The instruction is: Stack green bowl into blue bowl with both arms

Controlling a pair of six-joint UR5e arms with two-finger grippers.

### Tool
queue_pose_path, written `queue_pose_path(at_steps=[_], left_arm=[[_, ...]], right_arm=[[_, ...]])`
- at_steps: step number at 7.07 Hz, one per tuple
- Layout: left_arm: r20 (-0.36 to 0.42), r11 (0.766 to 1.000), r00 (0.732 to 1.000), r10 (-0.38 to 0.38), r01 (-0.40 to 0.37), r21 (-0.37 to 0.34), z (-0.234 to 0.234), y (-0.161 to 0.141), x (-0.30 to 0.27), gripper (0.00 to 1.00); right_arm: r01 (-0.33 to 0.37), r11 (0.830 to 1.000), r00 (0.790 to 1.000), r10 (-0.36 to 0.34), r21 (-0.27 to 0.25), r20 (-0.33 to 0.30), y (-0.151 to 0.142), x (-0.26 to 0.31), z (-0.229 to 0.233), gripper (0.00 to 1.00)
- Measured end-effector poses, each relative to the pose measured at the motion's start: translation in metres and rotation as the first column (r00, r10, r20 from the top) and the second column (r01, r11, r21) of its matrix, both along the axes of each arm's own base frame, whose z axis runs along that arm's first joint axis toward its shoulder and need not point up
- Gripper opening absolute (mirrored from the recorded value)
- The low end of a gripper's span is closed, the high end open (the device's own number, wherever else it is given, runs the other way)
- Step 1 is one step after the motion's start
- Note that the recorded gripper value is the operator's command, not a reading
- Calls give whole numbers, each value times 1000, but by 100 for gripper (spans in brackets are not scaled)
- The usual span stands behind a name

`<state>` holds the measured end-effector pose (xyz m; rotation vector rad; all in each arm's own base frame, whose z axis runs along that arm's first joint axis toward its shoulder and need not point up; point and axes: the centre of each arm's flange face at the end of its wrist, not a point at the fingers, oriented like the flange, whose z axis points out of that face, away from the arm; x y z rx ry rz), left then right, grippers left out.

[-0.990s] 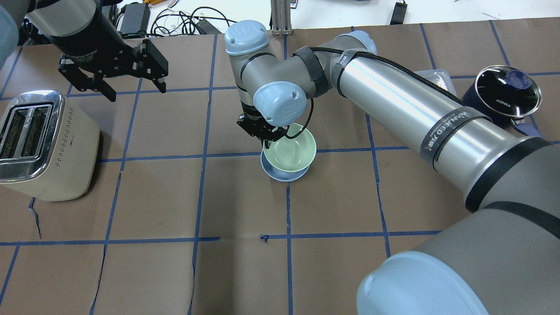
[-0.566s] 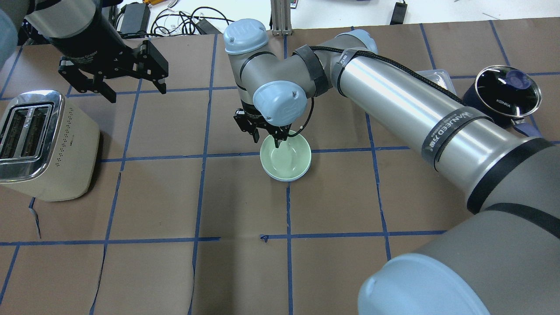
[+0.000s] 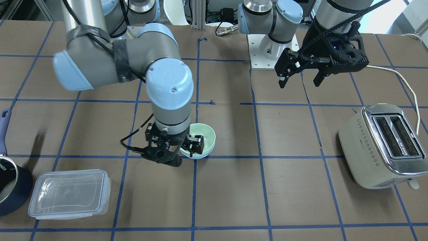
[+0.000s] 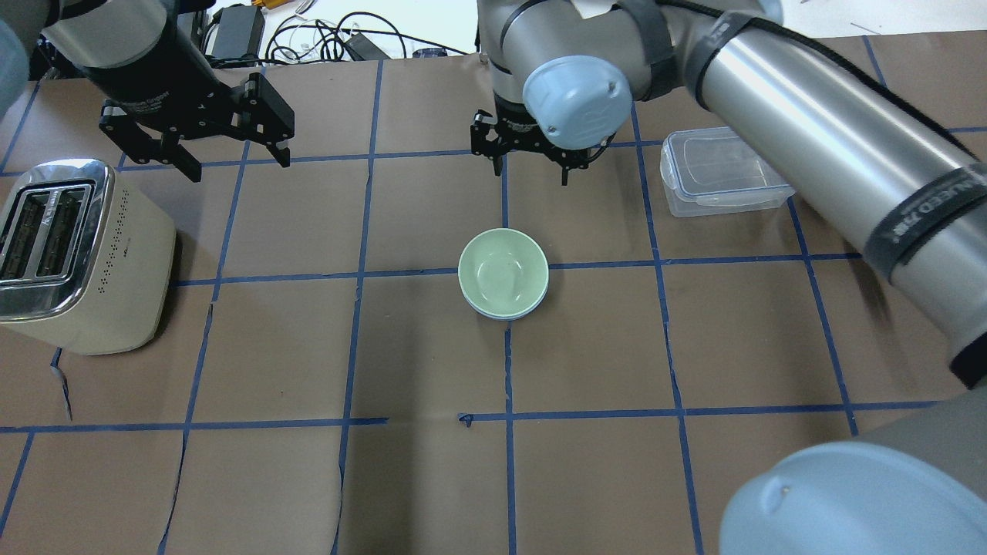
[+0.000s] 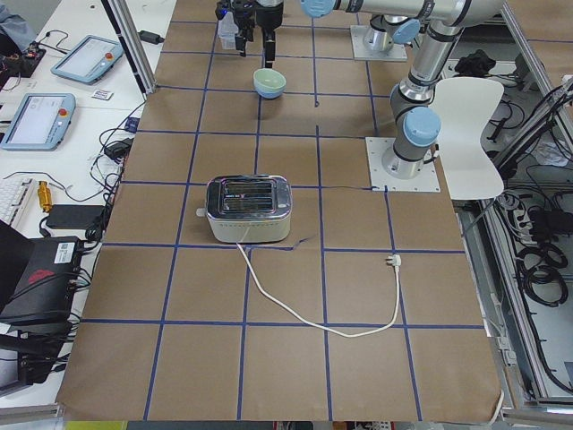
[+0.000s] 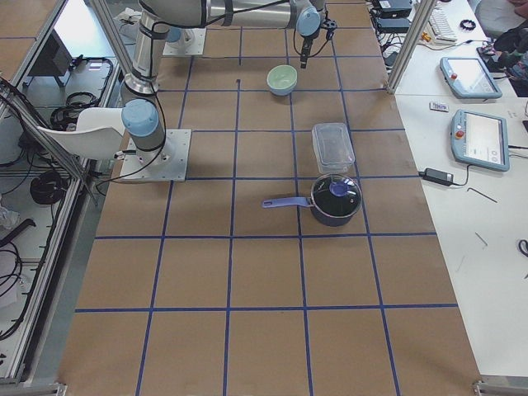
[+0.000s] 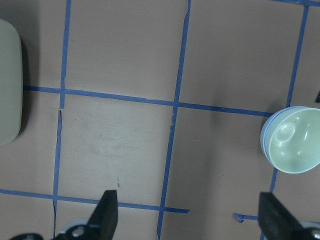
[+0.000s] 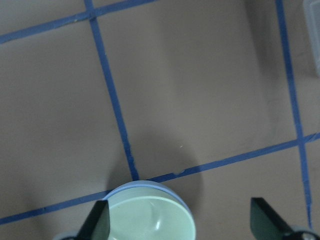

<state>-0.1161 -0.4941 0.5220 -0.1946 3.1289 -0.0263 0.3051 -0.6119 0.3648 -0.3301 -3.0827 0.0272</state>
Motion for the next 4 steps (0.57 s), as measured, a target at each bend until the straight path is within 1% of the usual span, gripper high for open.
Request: queue_pose_path(at_steps=[1, 2, 3, 4], left_arm=[[1, 1000, 1000, -2, 2, -8, 2, -1, 0, 100], [2, 1000, 1000, -4, 4, -25, 4, -2, 0, 100], [3, 999, 1000, -5, 5, -38, 5, -3, 0, 100], [4, 999, 1000, -5, 5, -48, 6, -4, 0, 100]], right_arm=[[-47, 999, 999, 47, -4, -3, -8, -41, 20, 100], [-71, 997, 997, 71, 2, -6, -8, -75, 37, 100], [-113, 994, 994, 113, 10, -9, 3, -100, 54, 100], [-148, 989, 989, 148, 17, -10, 28, -122, 69, 100]])
